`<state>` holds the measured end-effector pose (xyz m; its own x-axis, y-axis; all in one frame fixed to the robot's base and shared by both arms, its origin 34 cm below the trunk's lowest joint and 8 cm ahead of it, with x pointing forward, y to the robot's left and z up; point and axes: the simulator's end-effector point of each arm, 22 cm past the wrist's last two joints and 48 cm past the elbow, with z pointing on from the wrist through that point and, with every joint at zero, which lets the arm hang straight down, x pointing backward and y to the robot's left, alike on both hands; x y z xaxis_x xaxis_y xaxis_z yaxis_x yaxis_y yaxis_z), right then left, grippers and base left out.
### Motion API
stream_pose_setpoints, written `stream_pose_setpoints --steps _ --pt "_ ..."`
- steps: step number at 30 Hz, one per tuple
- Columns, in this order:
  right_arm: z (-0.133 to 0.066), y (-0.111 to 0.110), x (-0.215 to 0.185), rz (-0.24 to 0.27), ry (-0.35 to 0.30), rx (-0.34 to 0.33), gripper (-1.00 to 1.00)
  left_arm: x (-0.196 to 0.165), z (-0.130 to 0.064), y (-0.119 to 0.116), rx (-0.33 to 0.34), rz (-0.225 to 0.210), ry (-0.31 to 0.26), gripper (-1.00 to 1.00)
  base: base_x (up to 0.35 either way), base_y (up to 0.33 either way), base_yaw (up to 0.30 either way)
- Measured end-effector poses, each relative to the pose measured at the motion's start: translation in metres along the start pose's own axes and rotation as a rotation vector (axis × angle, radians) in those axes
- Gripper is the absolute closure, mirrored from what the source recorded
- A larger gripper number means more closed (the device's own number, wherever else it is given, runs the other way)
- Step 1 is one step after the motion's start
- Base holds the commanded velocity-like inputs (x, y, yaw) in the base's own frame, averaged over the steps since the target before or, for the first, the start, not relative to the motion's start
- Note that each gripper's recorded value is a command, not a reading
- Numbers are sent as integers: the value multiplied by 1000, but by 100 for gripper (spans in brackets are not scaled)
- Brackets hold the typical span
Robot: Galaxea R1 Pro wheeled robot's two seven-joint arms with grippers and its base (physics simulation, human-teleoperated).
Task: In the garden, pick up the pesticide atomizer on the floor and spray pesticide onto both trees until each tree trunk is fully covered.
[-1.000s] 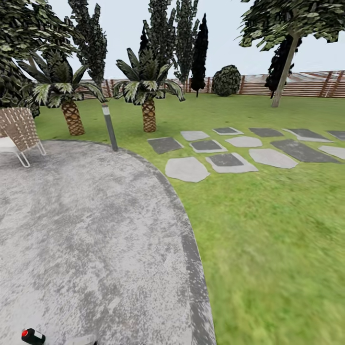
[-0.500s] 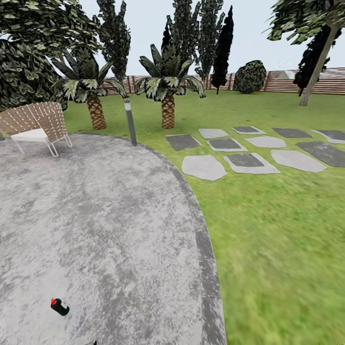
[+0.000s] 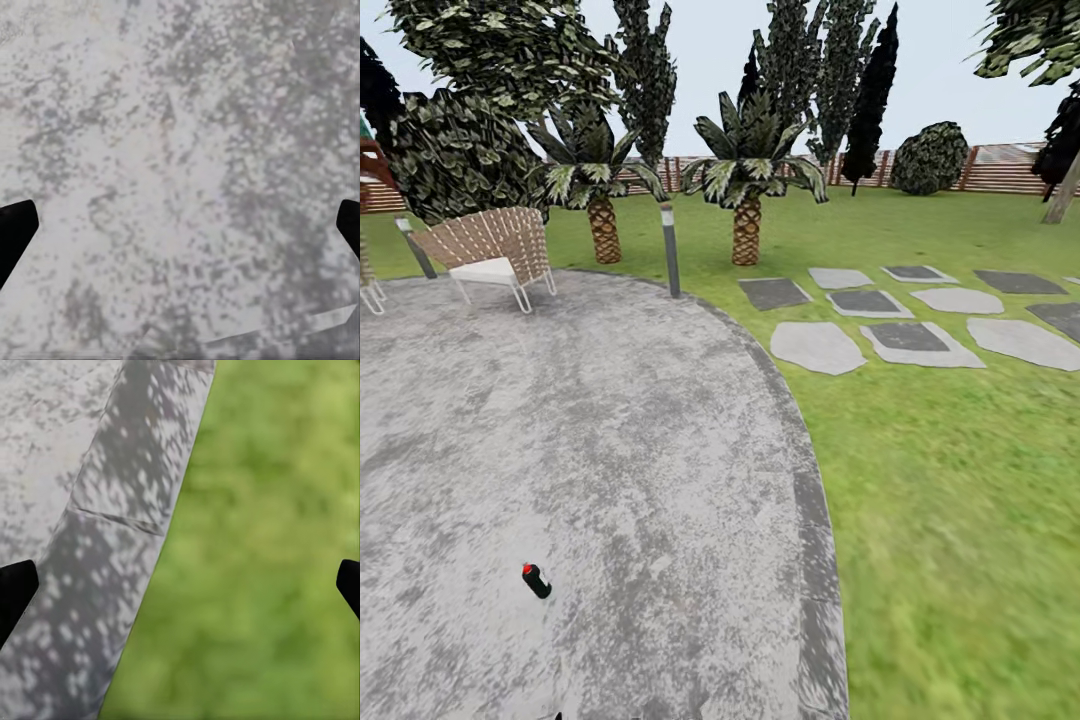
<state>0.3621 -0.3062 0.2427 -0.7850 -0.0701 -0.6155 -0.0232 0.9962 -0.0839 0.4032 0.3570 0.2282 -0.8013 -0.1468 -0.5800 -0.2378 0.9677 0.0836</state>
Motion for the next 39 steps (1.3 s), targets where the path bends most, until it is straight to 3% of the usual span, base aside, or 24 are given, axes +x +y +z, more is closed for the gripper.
stream_pose_setpoints --steps 27,39 --pt "0 1 14 -2 34 -3 -100 15 2 2 -5 7 32 -100 -1 -2 213" --pt "0 2 20 -2 48 -5 -100 21 2 3 -8 8 45 -100 0 -134 213"
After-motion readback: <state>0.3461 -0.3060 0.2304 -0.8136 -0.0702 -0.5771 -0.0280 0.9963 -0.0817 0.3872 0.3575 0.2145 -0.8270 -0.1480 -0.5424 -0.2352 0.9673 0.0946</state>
